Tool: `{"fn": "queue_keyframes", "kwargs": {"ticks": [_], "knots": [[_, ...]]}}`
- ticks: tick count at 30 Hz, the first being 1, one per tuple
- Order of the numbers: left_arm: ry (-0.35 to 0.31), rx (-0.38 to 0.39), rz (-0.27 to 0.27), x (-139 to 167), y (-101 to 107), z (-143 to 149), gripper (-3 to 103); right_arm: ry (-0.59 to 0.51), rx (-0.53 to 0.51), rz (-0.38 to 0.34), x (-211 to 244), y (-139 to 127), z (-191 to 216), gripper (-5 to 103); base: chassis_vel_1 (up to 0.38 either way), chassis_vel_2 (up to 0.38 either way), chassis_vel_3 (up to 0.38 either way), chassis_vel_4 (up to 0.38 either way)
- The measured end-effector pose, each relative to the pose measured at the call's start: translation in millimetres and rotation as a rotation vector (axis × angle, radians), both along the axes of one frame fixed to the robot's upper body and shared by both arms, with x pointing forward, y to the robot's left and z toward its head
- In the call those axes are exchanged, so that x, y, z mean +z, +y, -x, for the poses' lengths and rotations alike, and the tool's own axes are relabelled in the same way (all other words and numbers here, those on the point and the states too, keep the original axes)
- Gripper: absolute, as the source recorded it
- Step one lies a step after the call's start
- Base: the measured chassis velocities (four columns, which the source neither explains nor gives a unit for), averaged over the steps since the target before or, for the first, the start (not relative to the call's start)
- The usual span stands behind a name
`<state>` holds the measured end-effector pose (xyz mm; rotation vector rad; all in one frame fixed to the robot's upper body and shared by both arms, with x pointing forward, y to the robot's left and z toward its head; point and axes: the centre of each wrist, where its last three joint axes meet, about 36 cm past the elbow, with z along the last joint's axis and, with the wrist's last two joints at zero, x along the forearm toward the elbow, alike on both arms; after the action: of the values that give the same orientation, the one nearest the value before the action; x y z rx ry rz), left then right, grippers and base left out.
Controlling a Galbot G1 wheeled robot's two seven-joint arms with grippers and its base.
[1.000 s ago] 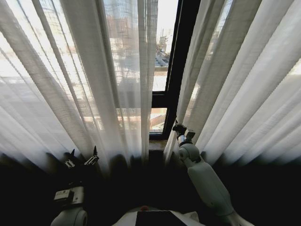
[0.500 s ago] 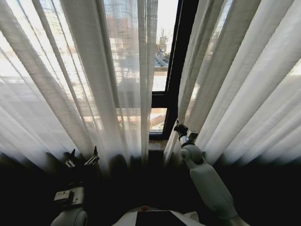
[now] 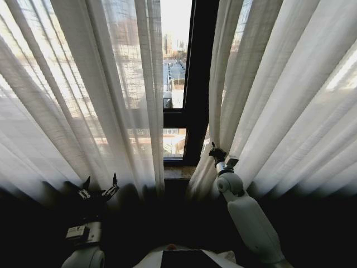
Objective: Open the curtains by pulling them apart, changing their state from closed to fully open.
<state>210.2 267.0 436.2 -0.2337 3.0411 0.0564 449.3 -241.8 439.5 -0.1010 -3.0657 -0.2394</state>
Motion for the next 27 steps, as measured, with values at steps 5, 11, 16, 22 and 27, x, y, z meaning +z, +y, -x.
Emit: {"fn": "queue_keyframes", "kwargs": {"ticks": [5,11,16,22,27], "knots": [[0.000,0.000,0.001,-3.2,0.2,1.9,100,0.001,0.000,-0.001,-0.4,0.2,1.6,0,-0.309,-0.325,0.343,0.332],[-0.001,0.000,0.002,-4.7,0.3,2.2,100,0.000,-0.008,0.000,-0.3,-2.5,2.0,0,-0.354,-0.364,0.364,0.355],[-0.001,0.000,0.003,-5.0,0.4,2.0,100,0.003,-0.018,0.000,-1.1,-5.3,2.9,0,-0.346,-0.374,0.343,0.351],[0.000,-0.001,0.002,-5.8,0.7,1.7,100,0.004,-0.025,0.000,-1.5,-7.7,3.4,0,-0.368,-0.344,0.365,0.338],[0.007,-0.004,0.005,-8.5,0.5,1.7,100,0.007,-0.031,0.001,-3.3,-9.5,3.7,0,-0.359,-0.339,0.363,0.329]]}}
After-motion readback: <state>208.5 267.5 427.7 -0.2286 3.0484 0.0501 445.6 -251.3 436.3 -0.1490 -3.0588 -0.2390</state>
